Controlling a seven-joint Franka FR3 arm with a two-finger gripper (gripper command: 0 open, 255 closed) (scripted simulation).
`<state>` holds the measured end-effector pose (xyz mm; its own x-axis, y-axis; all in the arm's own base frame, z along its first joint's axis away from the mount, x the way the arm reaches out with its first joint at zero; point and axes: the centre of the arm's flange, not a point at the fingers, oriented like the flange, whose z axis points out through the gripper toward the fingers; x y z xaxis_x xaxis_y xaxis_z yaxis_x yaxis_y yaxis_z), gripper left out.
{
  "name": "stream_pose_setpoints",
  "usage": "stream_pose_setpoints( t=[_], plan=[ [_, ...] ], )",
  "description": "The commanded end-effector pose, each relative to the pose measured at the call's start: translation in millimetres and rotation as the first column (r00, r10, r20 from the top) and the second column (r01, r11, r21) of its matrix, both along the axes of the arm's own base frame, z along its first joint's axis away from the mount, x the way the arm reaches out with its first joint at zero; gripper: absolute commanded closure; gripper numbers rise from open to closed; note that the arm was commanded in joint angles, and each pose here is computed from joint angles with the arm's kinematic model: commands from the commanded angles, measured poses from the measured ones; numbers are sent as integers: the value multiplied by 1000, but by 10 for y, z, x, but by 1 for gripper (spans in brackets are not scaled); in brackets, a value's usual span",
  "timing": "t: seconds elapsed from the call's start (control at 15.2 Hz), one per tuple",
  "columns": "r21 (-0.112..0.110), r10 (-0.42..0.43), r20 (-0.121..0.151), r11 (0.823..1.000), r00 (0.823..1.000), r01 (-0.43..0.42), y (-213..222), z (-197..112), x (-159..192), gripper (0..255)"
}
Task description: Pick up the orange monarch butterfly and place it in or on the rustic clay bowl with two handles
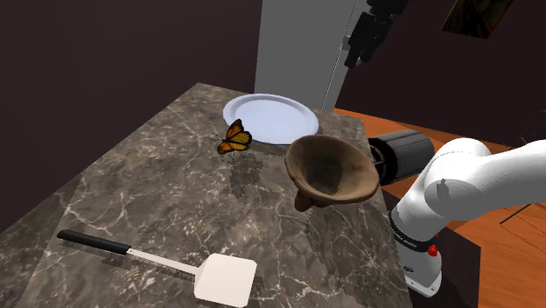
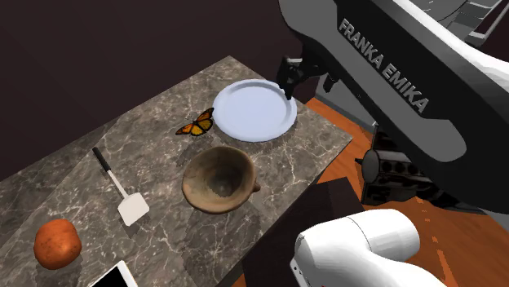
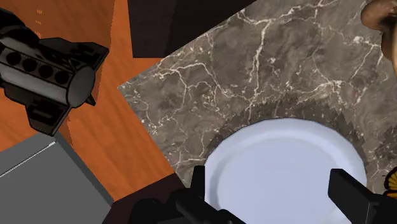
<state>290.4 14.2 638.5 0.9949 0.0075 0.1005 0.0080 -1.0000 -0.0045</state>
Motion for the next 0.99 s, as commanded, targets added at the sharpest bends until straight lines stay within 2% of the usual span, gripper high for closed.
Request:
stream_pose_setpoints(
  t=[0.0,0.2,0.46,0.66,0.92],
  plan=[
    [0,0,0,1000,1000,0,0,0,0,0],
    [22,-69,-40,997,997,69,309,-187,144,0],
    [46,-158,-95,986,983,163,712,-435,358,0],
    [61,-223,-138,971,965,232,1005,-621,534,0],
    [75,-305,-195,943,932,324,1383,-869,788,0]
  ],
)
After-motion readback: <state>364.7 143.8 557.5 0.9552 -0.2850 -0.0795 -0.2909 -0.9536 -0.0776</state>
